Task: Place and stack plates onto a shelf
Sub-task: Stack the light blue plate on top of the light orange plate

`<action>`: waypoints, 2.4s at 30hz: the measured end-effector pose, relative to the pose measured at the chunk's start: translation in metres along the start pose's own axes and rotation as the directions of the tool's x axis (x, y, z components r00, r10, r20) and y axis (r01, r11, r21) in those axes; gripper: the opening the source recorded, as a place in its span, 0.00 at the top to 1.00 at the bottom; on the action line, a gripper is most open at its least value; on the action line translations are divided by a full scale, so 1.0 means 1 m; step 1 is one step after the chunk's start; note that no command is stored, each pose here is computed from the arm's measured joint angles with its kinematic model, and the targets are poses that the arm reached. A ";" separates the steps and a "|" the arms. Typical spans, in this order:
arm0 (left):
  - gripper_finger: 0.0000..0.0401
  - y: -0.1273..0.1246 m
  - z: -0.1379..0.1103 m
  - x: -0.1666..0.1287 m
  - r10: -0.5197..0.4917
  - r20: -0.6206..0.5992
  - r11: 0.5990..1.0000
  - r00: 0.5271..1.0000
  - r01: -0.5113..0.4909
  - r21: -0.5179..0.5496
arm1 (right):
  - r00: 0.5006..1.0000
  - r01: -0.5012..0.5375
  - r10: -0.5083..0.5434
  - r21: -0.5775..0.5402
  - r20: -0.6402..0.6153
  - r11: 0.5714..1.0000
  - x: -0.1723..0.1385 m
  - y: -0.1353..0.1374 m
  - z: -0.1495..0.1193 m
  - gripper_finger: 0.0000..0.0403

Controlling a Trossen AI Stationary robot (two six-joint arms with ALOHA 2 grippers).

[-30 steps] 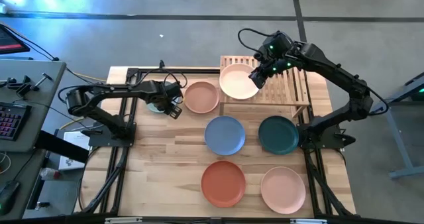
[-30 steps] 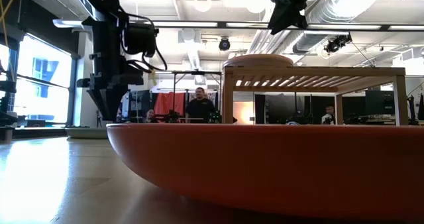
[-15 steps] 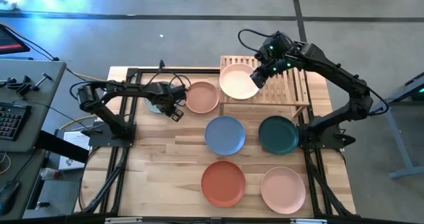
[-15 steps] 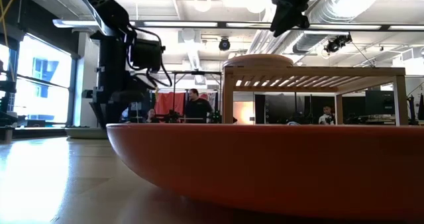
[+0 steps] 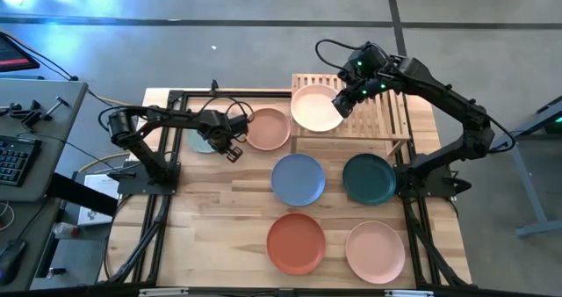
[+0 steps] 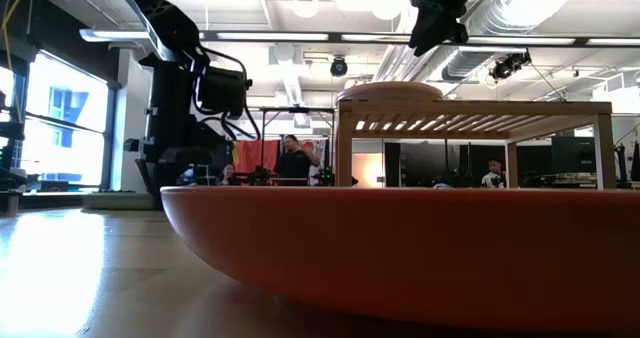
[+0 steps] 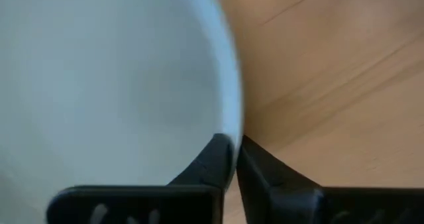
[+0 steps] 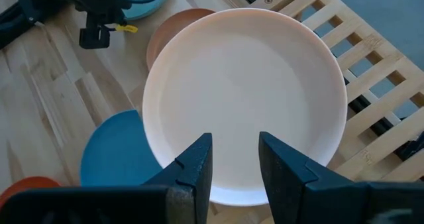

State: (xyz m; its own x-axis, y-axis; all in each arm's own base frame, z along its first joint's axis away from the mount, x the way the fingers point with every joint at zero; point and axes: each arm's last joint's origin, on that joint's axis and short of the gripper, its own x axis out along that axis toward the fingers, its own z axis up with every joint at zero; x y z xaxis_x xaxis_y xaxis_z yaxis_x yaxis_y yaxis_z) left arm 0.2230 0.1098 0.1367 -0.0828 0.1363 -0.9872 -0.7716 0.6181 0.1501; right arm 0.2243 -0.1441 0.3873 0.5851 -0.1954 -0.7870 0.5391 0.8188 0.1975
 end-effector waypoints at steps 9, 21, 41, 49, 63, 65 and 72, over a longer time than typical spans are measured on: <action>0.99 -0.001 0.002 -0.008 -0.002 -0.040 0.999 0.999 0.004 0.046 | 1.000 0.003 -0.003 -0.001 -0.006 1.000 0.000 0.000 -0.001 0.75; 1.00 0.004 0.010 -0.051 0.021 0.012 0.989 1.000 -0.022 0.145 | 1.000 0.005 -0.004 0.030 -0.024 1.000 0.000 0.000 -0.002 0.75; 1.00 0.021 -0.011 -0.148 -0.061 0.316 0.913 0.947 -0.075 0.401 | 0.997 0.065 -0.068 0.109 0.023 0.992 0.001 0.007 0.001 0.75; 1.00 0.013 -0.016 -0.174 -0.064 0.363 0.787 0.929 -0.177 0.591 | 0.996 -0.024 0.008 0.162 0.093 0.986 0.004 0.034 0.004 0.75; 1.00 -0.023 -0.044 -0.203 -0.168 0.407 0.382 0.898 -0.321 0.866 | 0.990 -0.090 0.055 0.286 0.129 0.954 0.004 0.098 -0.012 0.75; 1.00 -0.028 -0.051 -0.204 -0.181 0.402 0.308 0.898 -0.336 0.890 | 0.991 -0.082 0.042 0.316 0.130 0.945 0.005 0.106 -0.015 0.75; 1.00 -0.045 -0.067 -0.206 -0.220 0.392 0.154 0.893 -0.365 0.918 | 0.996 -0.064 0.036 0.384 0.081 0.921 0.026 0.129 -0.022 0.75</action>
State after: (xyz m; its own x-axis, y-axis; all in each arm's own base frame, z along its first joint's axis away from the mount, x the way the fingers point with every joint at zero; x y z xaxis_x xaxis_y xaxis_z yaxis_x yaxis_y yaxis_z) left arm 0.2330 0.0021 0.3296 0.3431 0.2886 -0.8939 0.4908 0.7563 0.4326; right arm 0.2960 -0.0314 0.3793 0.6509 -0.2090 -0.7298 0.6918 0.5591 0.4569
